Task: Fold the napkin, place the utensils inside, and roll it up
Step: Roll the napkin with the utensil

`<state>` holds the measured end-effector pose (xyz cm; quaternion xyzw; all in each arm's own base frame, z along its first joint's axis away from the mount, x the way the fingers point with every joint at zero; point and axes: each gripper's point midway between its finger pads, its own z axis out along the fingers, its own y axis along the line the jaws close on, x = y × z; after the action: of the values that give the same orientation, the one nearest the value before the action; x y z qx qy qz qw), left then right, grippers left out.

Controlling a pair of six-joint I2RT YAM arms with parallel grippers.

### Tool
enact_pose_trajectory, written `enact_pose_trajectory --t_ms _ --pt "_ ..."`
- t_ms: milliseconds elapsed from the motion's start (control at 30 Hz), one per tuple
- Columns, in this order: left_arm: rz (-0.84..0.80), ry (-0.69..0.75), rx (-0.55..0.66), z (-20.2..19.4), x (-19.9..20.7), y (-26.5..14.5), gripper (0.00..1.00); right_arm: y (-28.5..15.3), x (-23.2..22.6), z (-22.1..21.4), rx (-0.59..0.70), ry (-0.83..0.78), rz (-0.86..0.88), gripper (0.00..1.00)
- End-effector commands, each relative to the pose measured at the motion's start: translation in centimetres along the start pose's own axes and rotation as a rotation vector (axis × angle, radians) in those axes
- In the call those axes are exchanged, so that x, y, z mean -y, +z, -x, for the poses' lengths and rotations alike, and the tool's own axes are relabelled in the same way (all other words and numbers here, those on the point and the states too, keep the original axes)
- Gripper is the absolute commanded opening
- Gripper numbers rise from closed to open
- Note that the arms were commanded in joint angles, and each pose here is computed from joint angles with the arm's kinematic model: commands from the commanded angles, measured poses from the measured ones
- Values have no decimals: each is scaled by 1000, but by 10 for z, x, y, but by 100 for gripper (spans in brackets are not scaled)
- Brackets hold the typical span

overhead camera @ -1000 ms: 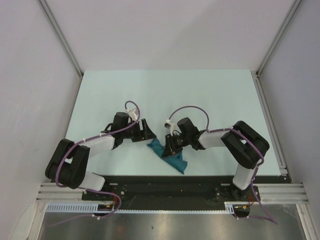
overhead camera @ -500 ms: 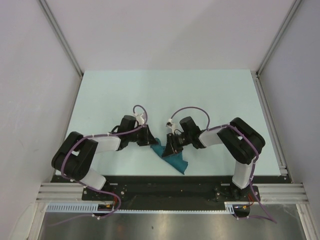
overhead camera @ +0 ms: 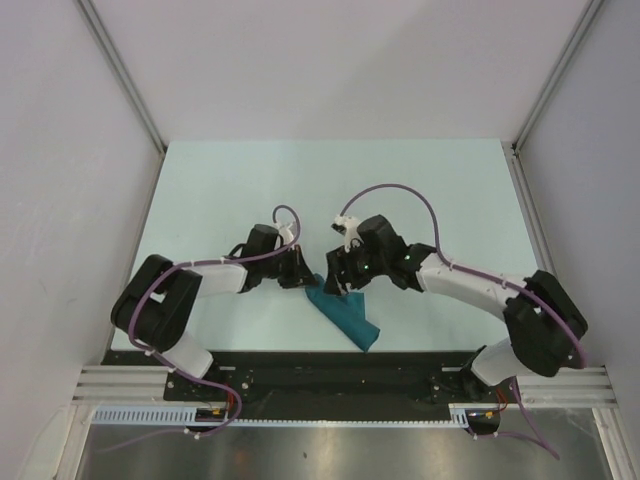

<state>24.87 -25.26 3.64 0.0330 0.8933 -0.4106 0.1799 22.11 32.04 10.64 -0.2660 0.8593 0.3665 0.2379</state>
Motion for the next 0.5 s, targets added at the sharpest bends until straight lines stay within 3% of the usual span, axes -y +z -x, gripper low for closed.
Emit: enact_pose_trajectory --t_ms 0,233,467 --pt "7 13 -18 8 8 2 0 -10 -4 -6 33 -212 -314 72" --pt "27 0 -32 8 4 5 0 3 -13 -21 112 -433 -603 70" --pt "29 3 -35 10 5 5 0 26 -9 -48 30 -559 -668 67"
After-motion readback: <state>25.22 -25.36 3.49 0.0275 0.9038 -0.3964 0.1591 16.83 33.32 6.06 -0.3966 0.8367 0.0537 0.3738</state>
